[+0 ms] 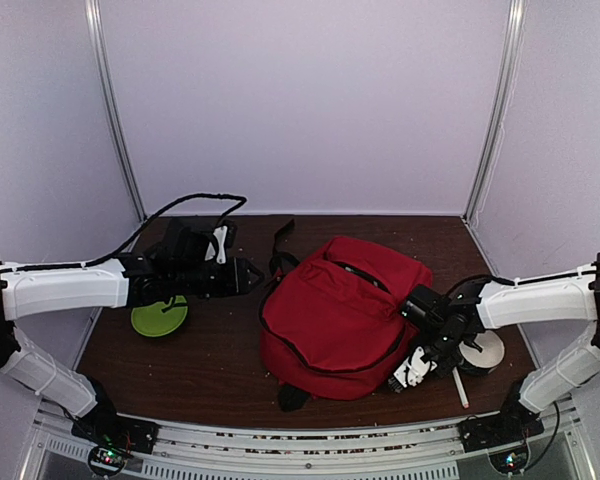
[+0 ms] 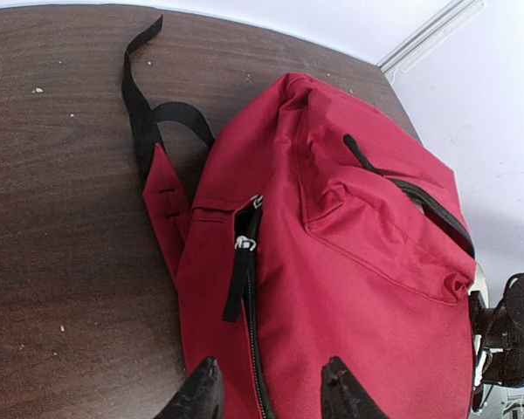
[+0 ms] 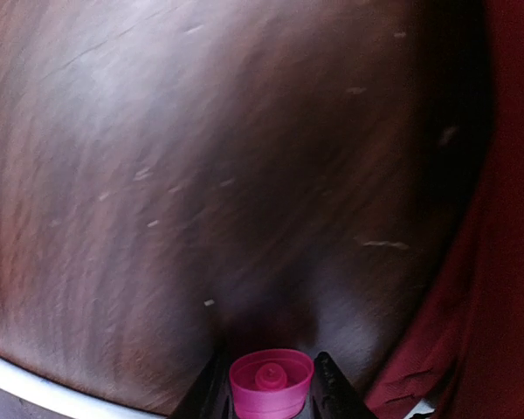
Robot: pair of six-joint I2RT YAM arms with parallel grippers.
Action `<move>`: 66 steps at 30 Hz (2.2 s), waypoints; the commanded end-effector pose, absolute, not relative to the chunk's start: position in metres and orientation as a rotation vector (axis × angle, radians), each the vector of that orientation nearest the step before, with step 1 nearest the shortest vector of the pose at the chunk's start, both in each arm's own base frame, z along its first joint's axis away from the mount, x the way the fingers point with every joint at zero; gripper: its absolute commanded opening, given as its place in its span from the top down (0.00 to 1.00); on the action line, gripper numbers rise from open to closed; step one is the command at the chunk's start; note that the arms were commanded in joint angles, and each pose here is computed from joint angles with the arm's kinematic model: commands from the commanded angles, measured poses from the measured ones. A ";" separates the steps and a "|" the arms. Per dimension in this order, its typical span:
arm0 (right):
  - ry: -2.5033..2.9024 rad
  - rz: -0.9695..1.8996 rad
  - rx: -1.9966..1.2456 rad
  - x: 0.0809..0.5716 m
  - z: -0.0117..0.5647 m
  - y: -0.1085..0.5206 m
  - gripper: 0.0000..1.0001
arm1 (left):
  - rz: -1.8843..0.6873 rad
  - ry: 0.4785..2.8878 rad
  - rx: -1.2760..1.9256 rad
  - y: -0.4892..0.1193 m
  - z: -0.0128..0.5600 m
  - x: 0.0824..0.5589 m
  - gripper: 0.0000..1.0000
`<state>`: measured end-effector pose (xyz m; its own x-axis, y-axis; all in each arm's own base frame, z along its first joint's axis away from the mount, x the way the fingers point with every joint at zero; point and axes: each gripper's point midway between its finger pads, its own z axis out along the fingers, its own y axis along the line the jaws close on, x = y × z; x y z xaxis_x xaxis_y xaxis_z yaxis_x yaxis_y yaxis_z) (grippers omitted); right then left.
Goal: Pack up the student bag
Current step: Move the pen to the corner of the board, then pick up the pen from the center of the board, then place the pen in the lower front pocket of the bag.
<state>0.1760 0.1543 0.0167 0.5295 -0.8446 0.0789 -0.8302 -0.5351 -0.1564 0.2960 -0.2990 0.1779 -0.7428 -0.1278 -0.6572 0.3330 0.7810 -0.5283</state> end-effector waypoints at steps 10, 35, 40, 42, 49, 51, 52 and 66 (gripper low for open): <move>1.523 0.141 -2.559 0.137 0.040 0.229 0.62 | -0.880 2.228 0.153 -0.304 0.183 0.301 0.59; 1.683 0.003 -2.526 0.157 0.026 0.183 0.73 | -0.876 2.234 0.176 -0.306 0.182 0.300 0.59; 1.631 0.216 -2.446 0.129 0.094 0.208 0.74 | -0.883 2.236 0.178 -0.308 0.181 0.301 0.59; 1.621 0.320 -2.397 0.122 0.125 0.221 0.74 | -0.889 2.236 0.179 -0.310 0.180 0.302 0.59; 1.534 0.493 -2.162 0.144 0.216 0.284 0.75 | -0.912 2.242 0.178 -0.313 0.179 0.301 0.59; 1.508 0.486 -2.101 0.161 0.228 0.302 0.75 | -0.919 2.240 0.174 -0.313 0.180 0.300 0.59; 1.494 0.476 -2.070 0.172 0.231 0.312 0.75 | -0.922 2.239 0.171 -0.313 0.180 0.299 0.59; 1.499 0.257 -1.935 0.284 0.205 0.350 0.76 | -0.922 2.232 0.144 -0.305 0.179 0.294 0.58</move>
<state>0.2549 0.3443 0.1929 0.2657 -0.7870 -0.5569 -0.9555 -0.1382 -0.2605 0.2875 -0.3012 0.1601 -0.7771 -0.1184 -0.6182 0.3249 0.7657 -0.5551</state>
